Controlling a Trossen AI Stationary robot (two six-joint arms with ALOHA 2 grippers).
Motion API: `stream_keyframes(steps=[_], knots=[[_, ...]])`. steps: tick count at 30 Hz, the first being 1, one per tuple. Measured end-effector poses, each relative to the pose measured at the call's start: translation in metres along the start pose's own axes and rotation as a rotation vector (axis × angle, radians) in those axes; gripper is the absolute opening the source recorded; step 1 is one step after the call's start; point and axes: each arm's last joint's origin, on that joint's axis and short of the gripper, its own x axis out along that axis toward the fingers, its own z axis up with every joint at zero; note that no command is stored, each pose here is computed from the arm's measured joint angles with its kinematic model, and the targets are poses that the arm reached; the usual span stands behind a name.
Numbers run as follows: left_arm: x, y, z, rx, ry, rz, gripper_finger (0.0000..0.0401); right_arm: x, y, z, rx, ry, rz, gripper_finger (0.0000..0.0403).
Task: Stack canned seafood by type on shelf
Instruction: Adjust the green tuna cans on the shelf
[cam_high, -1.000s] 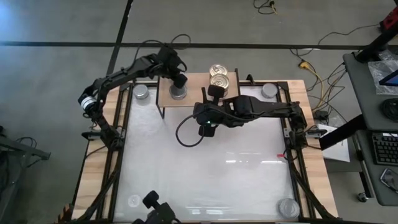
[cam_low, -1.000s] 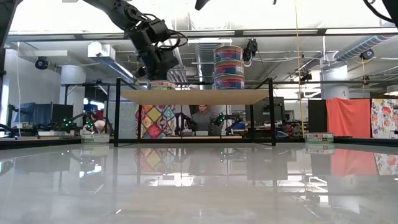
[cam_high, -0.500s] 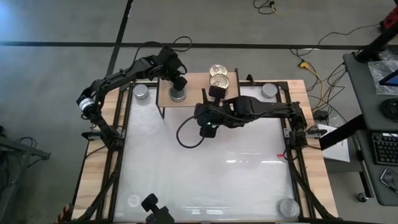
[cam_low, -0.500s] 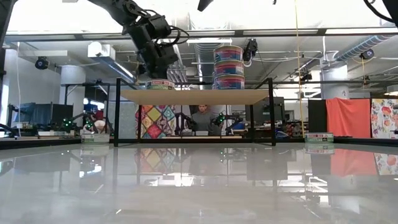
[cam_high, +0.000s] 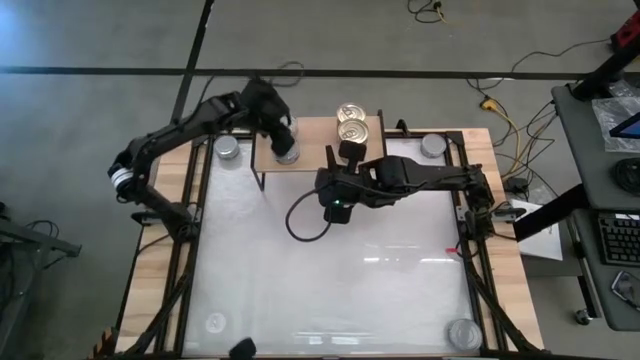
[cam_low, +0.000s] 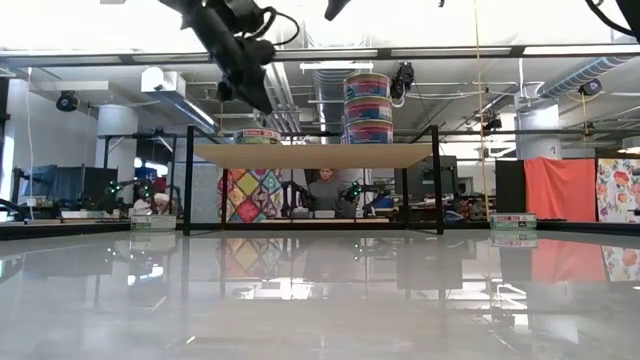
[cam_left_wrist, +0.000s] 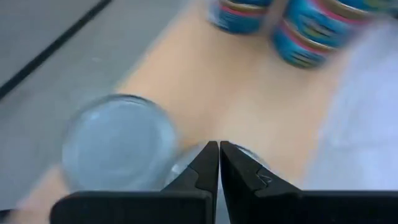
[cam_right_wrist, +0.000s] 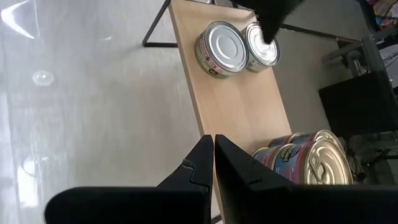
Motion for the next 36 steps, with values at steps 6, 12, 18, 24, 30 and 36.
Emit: stream_keyframes(steps=[6,12,18,24,30,36], knots=[[0.010,-0.023,-0.024,0.043,0.048,-0.047,0.0000,0.000,0.000,0.000,0.001,0.003,0.005,0.0009],[0.015,-0.020,-0.040,0.035,0.079,0.022,0.0000,-0.002,0.003,-0.001,0.003,0.001,0.012,0.0009],[0.010,-0.022,-0.044,0.040,0.074,-0.001,0.0000,-0.003,0.005,-0.001,-0.002,-0.001,0.016,0.0009],[0.006,-0.022,-0.049,0.052,0.081,-0.002,0.0000,-0.003,0.005,-0.001,-0.002,-0.001,0.016,0.0009],[0.000,-0.022,-0.048,0.059,0.063,-0.002,0.0000,-0.004,0.006,-0.001,-0.003,-0.002,0.016,0.0009],[0.005,-0.022,-0.041,0.098,-0.005,0.007,0.0000,-0.004,0.006,-0.001,-0.002,-0.002,0.017,0.0009]])
